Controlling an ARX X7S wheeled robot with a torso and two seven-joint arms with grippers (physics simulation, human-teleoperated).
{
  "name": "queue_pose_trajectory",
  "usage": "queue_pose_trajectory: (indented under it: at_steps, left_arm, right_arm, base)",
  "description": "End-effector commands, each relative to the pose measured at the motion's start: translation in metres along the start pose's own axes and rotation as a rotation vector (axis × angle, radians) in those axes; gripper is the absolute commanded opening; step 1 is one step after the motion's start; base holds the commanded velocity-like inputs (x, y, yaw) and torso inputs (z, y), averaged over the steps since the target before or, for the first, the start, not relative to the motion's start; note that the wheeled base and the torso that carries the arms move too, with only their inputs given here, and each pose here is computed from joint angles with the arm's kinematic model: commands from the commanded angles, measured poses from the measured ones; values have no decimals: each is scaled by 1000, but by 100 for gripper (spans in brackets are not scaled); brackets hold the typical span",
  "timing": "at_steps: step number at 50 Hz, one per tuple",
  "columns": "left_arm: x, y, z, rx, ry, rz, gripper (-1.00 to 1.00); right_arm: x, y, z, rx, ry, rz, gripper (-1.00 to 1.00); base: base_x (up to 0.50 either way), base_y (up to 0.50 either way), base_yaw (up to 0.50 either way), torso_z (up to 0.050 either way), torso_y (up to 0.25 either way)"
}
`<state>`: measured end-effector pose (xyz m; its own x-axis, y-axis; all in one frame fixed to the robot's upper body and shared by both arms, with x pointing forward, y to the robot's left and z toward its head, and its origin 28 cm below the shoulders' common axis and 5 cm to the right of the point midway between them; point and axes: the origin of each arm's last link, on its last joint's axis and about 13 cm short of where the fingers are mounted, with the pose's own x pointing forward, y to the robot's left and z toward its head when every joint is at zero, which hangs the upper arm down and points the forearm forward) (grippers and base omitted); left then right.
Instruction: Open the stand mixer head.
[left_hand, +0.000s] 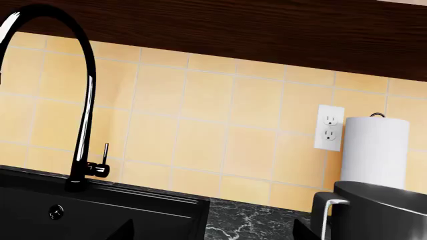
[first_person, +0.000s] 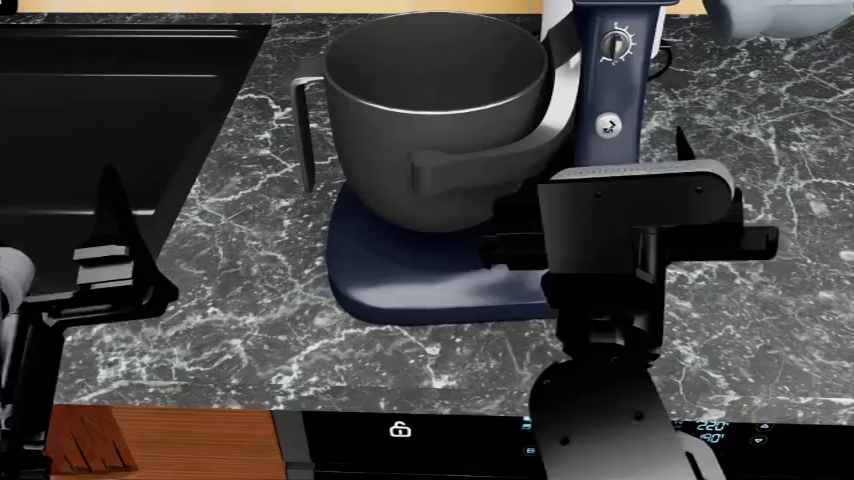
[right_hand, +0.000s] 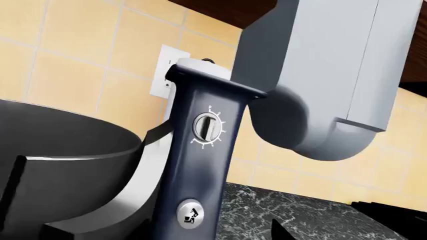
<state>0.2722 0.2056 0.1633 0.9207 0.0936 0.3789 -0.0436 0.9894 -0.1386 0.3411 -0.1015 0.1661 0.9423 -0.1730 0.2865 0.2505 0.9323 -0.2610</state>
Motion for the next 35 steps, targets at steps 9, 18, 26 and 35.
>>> queue_pose_trajectory:
  at_steps: [9, 18, 26, 35]
  left_arm:
    - [-45, 0, 32, 11, -29, 9, 100]
    - [-34, 1, 55, 7, -24, 12, 100]
    - [-29, 2, 56, 8, -24, 16, 100]
    - [-26, 2, 53, 7, -26, 15, 100]
  right_arm:
    - [-23, -1, 13, 67, -20, 62, 100]
    - [-25, -1, 13, 72, -19, 64, 100]
    - [-25, -2, 15, 75, -26, 66, 100]
    - [-25, -2, 16, 79, -26, 63, 100]
  base:
    - [0, 0, 0, 0, 0]
    - [0, 0, 0, 0, 0]
    - [0, 0, 0, 0, 0]
    - [0, 0, 0, 0, 0]
